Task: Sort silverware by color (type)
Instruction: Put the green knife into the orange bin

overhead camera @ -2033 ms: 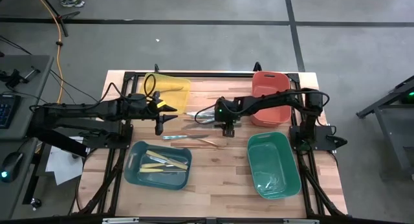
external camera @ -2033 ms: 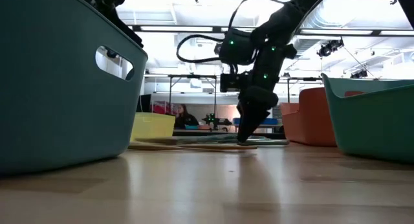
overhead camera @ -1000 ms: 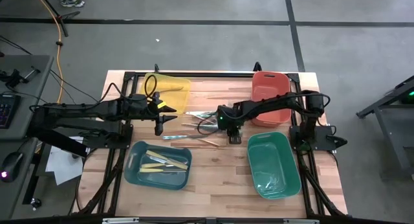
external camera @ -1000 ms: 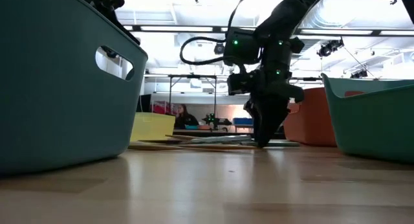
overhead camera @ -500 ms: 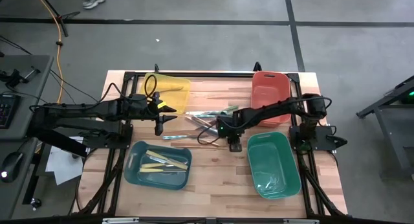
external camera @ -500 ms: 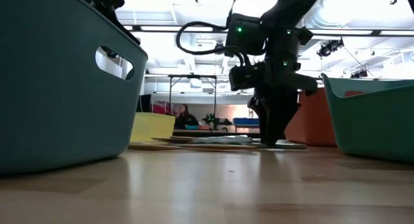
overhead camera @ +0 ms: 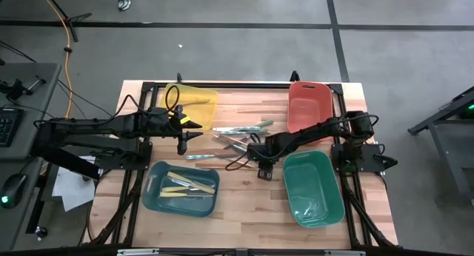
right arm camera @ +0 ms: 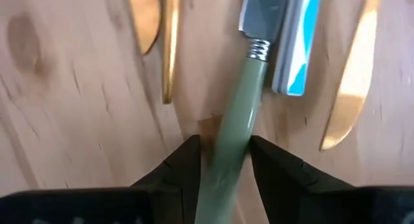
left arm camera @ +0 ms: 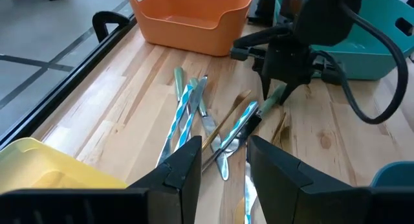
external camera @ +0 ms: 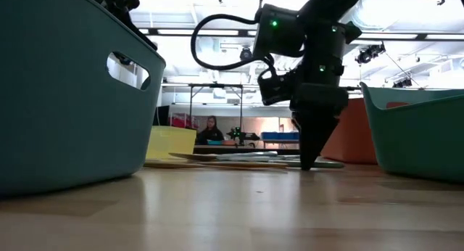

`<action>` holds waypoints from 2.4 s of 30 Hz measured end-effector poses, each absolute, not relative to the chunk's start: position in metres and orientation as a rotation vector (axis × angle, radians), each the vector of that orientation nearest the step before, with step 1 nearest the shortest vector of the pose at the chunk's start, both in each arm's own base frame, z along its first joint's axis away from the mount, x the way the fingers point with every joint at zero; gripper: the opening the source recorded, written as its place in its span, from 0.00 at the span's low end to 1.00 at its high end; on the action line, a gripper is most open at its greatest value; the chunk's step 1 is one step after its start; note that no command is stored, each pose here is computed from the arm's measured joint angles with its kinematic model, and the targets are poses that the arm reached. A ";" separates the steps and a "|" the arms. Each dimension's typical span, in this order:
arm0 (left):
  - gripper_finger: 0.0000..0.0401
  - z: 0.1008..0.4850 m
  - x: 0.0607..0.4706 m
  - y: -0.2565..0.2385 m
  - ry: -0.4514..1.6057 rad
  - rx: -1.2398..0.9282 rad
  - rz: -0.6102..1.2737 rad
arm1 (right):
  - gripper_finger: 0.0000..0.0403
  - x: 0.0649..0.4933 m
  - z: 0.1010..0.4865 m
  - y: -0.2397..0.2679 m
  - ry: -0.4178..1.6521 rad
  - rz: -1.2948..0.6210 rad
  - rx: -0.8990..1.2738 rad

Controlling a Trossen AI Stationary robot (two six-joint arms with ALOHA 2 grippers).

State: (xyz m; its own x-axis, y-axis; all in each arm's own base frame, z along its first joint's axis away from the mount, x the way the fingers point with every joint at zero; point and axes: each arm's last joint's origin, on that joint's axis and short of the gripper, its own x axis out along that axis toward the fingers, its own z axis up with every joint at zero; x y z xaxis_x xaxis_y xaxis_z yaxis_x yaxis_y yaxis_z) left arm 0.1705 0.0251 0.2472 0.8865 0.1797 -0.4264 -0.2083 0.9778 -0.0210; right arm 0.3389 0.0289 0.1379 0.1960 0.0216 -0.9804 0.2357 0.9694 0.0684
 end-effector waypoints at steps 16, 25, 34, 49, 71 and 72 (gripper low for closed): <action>0.29 0.247 0.170 0.025 0.443 -0.068 0.202 | 0.27 0.339 0.119 0.032 1.442 -0.288 0.327; 0.29 0.247 0.170 0.025 0.444 -0.070 0.202 | 0.08 0.338 0.119 0.027 1.456 -0.272 0.296; 0.29 0.247 0.170 0.025 0.443 -0.073 0.215 | 0.08 0.337 0.124 0.027 1.450 -0.259 0.294; 0.29 0.248 0.170 0.026 0.427 -0.068 0.241 | 0.02 0.327 0.170 0.027 1.430 -0.204 0.314; 0.29 0.248 0.171 0.026 0.425 -0.068 0.240 | 0.25 0.344 0.157 0.017 1.339 -0.077 0.182; 0.29 0.248 0.171 0.026 0.425 -0.068 0.240 | 0.29 0.344 0.154 0.016 1.352 -0.058 0.154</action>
State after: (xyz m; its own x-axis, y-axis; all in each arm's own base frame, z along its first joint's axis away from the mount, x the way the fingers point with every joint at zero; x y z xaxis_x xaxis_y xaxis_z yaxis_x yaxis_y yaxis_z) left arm 0.1706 0.0262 0.2482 0.8832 0.2163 -0.4161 -0.2447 0.9695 -0.0154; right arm 0.3444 0.0161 0.1536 0.2173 0.0468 -0.9750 0.1308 0.9884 0.0766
